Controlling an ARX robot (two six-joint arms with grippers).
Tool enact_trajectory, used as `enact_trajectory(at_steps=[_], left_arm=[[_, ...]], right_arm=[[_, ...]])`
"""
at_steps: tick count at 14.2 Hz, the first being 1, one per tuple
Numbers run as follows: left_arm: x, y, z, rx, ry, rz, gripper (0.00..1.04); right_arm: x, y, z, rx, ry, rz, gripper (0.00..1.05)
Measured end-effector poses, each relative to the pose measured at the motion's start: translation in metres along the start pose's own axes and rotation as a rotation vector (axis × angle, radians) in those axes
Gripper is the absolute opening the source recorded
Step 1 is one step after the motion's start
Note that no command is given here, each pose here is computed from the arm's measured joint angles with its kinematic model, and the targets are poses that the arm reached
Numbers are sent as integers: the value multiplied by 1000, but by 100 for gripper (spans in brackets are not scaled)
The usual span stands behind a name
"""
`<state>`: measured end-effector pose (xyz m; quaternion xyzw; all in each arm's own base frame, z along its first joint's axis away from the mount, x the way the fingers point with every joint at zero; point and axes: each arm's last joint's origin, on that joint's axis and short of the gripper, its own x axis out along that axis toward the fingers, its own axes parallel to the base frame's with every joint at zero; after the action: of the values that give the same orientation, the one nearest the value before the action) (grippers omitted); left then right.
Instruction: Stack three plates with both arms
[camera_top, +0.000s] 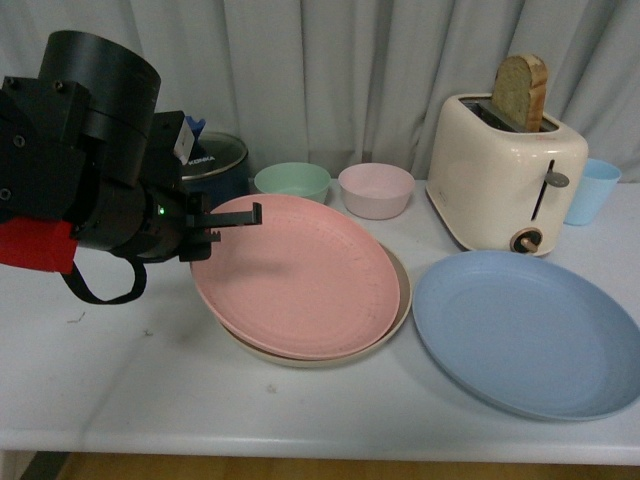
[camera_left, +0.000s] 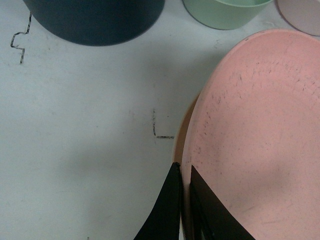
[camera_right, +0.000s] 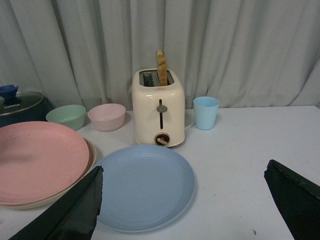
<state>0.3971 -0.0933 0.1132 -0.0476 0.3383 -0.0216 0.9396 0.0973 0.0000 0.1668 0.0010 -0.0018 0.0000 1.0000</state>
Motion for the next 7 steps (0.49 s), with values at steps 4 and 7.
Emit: enact_trajectory(at_steps=[4,7], left_arm=[[5,5,-4,-86,36,-19,14],[3,8,2,-224,25,-71,44]], right_arm=[[0,0,0,0,0,0,98],[0,0,0,0,0,0,98]])
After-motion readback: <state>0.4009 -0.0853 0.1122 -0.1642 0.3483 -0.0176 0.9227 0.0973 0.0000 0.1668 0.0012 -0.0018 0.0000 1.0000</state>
